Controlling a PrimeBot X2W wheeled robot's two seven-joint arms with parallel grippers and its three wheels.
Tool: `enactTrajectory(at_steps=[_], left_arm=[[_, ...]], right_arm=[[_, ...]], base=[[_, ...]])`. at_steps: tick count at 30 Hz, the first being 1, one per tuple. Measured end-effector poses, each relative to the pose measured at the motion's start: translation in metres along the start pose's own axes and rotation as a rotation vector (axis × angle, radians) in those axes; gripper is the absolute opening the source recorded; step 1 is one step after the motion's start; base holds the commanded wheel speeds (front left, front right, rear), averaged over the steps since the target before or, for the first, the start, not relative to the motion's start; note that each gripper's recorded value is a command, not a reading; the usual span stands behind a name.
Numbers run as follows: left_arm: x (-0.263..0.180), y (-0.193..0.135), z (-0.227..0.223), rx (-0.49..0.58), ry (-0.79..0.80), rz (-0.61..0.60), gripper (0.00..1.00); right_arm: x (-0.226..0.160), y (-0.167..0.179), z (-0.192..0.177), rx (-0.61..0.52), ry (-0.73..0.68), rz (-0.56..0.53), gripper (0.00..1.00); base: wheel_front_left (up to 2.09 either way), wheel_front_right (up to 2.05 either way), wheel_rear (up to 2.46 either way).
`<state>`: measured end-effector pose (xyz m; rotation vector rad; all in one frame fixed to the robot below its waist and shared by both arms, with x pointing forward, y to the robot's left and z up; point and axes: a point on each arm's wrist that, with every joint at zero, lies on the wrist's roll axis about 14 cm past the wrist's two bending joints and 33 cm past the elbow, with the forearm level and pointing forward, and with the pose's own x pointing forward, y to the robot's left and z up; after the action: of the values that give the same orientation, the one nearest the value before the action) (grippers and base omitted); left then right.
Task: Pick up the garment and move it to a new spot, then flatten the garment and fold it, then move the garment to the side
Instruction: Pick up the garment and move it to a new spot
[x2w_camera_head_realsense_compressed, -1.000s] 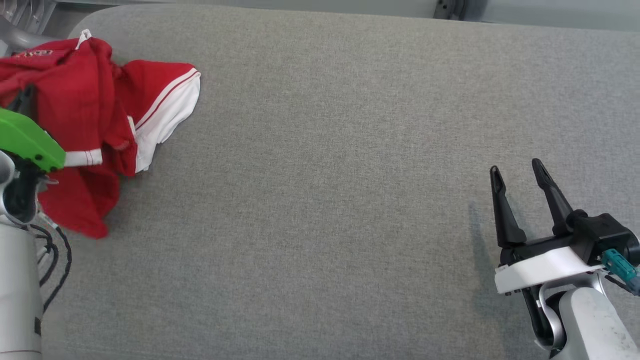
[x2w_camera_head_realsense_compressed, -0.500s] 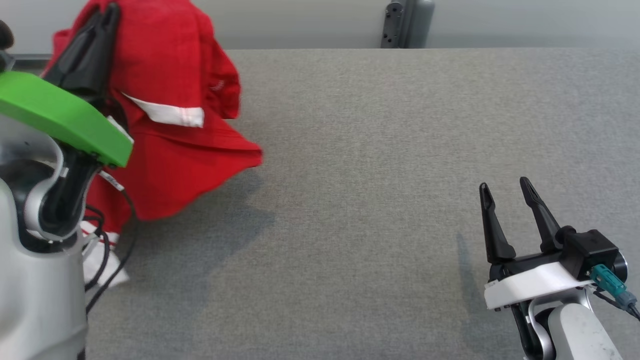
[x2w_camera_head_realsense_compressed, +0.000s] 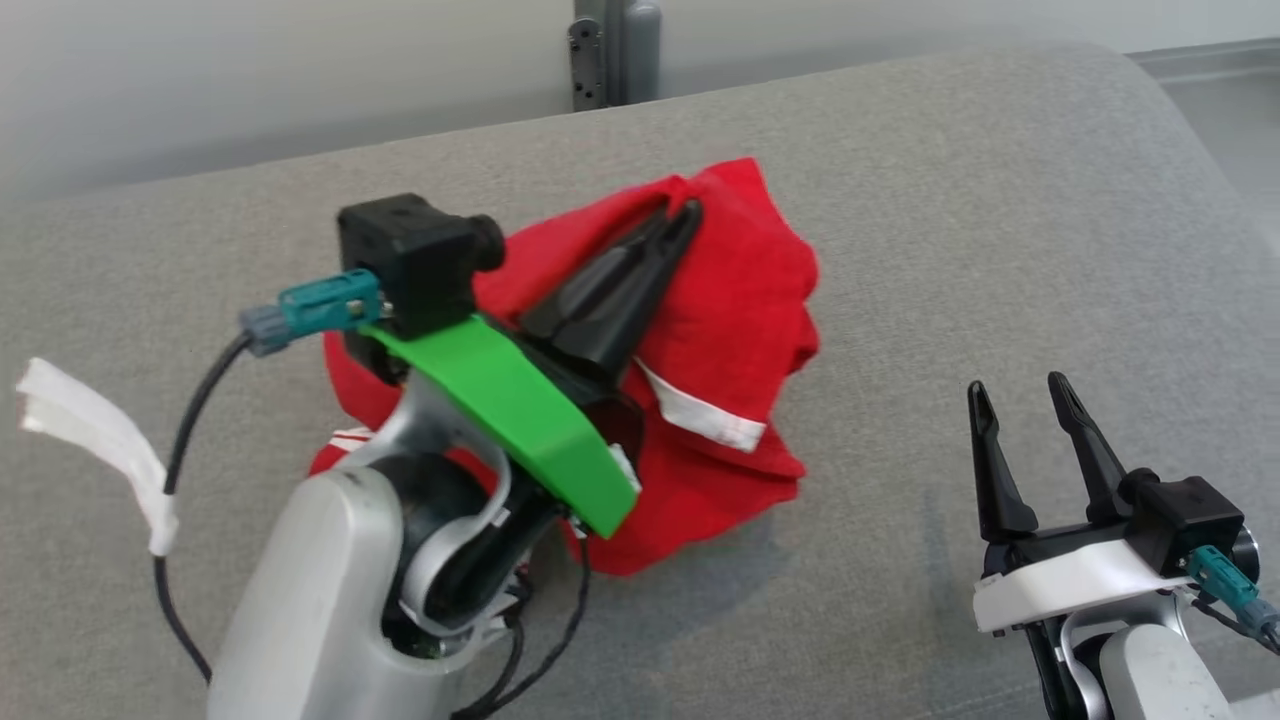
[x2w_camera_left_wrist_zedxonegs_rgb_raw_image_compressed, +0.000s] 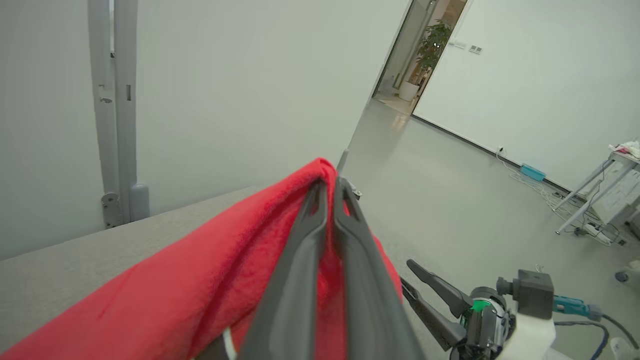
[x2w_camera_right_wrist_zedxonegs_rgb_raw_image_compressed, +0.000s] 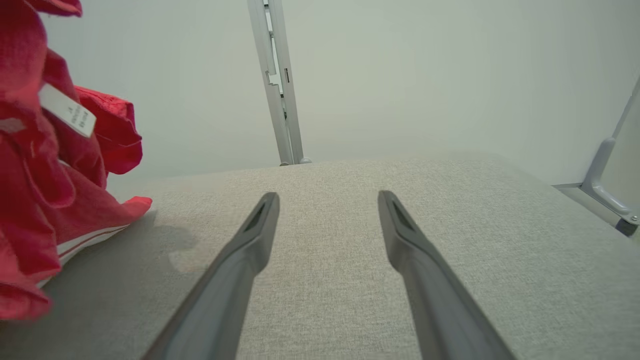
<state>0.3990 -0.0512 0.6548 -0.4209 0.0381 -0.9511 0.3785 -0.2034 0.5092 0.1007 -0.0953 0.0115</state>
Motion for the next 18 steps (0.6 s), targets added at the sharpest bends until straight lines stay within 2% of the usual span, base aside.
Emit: enactTrajectory(at_steps=[5,9,11,13,18], left_arm=[[0.029,-0.041,-0.010,-0.021,0.009,-0.143,0.00],[0.047,-0.054,-0.038,-0.066,0.075,-0.182,0.00],[0.053,-0.047,-0.065,-0.046,0.144,-0.152,0.00],[0.053,-0.038,-0.099,-0.078,0.227,-0.117,0.00],[0.021,0.005,-0.197,-0.042,0.487,0.023,0.00]], right_arm=[[-0.016,-0.021,0.006,-0.011,-0.009,-0.074,1.00],[-0.031,-0.038,0.006,-0.018,0.002,-0.134,1.00],[-0.037,-0.043,0.005,-0.018,0.006,-0.155,1.00],[-0.041,-0.047,0.005,-0.017,0.007,-0.173,1.00],[-0.049,-0.051,-0.002,-0.009,0.033,-0.199,1.00]], base=[[0.00,0.00,0.00],[0.00,0.00,0.00],[0.00,0.00,0.00],[0.00,0.00,0.00],[0.00,0.00,0.00]])
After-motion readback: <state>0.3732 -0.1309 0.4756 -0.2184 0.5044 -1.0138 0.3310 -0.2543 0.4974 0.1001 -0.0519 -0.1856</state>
